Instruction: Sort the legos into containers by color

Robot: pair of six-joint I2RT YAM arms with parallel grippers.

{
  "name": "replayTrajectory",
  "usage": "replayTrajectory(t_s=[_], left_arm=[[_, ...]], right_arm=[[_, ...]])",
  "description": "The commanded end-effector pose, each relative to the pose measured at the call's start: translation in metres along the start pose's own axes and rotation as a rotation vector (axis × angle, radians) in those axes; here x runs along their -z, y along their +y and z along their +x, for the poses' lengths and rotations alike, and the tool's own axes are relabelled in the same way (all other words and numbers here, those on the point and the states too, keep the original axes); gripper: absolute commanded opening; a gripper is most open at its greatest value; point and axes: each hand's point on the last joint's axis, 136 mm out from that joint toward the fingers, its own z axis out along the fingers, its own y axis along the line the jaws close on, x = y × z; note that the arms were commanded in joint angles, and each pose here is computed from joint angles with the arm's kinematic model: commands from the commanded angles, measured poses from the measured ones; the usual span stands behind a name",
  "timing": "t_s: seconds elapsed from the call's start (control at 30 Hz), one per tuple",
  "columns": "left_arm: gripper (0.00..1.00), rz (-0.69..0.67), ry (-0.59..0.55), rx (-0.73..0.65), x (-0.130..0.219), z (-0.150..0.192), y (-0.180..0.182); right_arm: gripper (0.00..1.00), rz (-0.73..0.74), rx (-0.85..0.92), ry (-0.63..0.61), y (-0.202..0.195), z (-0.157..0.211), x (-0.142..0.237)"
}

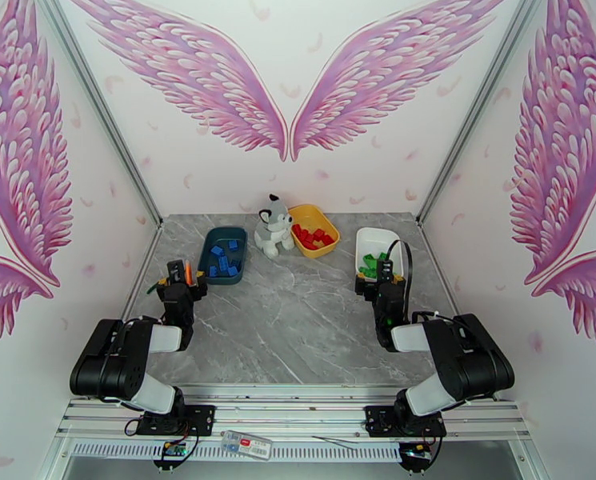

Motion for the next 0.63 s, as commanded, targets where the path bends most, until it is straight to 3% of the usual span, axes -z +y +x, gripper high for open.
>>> replayTrajectory(t_s=[0.0,0.6], left_arm=[[0.99,0.008,-0.01,0.012,-0.0033,-0.0073,-0.0025],[0.99,0.006,-0.009,0.011,-0.0034,-0.007,-0.002]], right_arm=[[0.99,-0.011,-0.021,-0.01,0.0015,-0.0051,-0.003],[0.99,-0.021,-0.024,-0.007,0.002,-0.0052,-0.004]])
